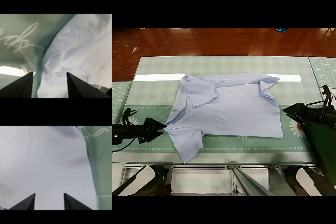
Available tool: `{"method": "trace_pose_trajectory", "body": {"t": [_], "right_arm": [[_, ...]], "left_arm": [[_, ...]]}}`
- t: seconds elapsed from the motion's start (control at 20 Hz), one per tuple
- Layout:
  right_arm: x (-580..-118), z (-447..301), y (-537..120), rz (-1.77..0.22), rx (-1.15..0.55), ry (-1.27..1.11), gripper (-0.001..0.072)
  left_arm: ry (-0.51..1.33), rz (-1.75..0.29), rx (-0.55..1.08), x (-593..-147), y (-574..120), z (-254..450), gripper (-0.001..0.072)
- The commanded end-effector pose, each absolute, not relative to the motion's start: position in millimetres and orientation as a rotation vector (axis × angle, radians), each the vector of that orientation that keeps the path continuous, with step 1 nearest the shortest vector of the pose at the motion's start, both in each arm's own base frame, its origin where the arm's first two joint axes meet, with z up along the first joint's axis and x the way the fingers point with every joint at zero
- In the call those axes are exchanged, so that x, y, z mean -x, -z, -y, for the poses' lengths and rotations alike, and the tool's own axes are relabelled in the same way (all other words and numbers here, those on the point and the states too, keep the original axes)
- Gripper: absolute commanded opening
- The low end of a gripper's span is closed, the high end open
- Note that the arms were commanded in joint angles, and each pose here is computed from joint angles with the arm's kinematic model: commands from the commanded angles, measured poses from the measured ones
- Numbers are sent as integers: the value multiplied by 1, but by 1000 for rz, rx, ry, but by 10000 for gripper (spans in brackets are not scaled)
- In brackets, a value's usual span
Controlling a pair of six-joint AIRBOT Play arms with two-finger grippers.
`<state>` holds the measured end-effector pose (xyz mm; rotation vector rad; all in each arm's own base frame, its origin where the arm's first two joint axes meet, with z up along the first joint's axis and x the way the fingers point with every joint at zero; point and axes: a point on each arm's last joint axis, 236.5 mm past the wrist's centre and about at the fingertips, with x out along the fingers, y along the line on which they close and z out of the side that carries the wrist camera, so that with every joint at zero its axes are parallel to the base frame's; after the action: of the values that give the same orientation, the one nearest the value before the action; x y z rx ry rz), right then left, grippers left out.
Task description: Fold the shirts.
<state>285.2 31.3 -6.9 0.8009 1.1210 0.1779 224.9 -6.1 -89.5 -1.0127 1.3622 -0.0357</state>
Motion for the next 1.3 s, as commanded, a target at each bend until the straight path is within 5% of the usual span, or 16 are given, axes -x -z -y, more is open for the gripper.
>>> {"method": "trace_pose_trajectory", "body": {"t": [0.0, 0.15, 0.2, 0.25, 0.3, 0.5, 0.7, 1.25], "right_arm": [[-282, -36, 5, -1125, -823, -189, 410], [-283, -36, 3, -1121, -842, -184, 410], [-285, -34, 1, -1110, -854, -180, 410], [-286, -26, -2, -1097, -866, -163, 410], [-286, -11, -3, -1084, -876, -125, 410], [-216, 54, 49, -1296, -891, 214, 410], [-172, 31, 84, -1495, -871, 232, 410], [-227, -51, 119, -1540, -907, -12, 409]], "left_arm": [[61, -1368, 982, -237, 103, 25, 509], [32, -1399, 964, -243, 121, 33, 507], [12, -1409, 977, -243, 125, 33, 456], [14, -1416, 980, -243, 126, 34, 190], [31, -1420, 974, -243, 124, 35, 25], [125, -1429, 936, -246, 110, 40, 19], [122, -1409, 949, -252, 107, 40, 19], [123, -1405, 956, -253, 107, 41, 19]]}}
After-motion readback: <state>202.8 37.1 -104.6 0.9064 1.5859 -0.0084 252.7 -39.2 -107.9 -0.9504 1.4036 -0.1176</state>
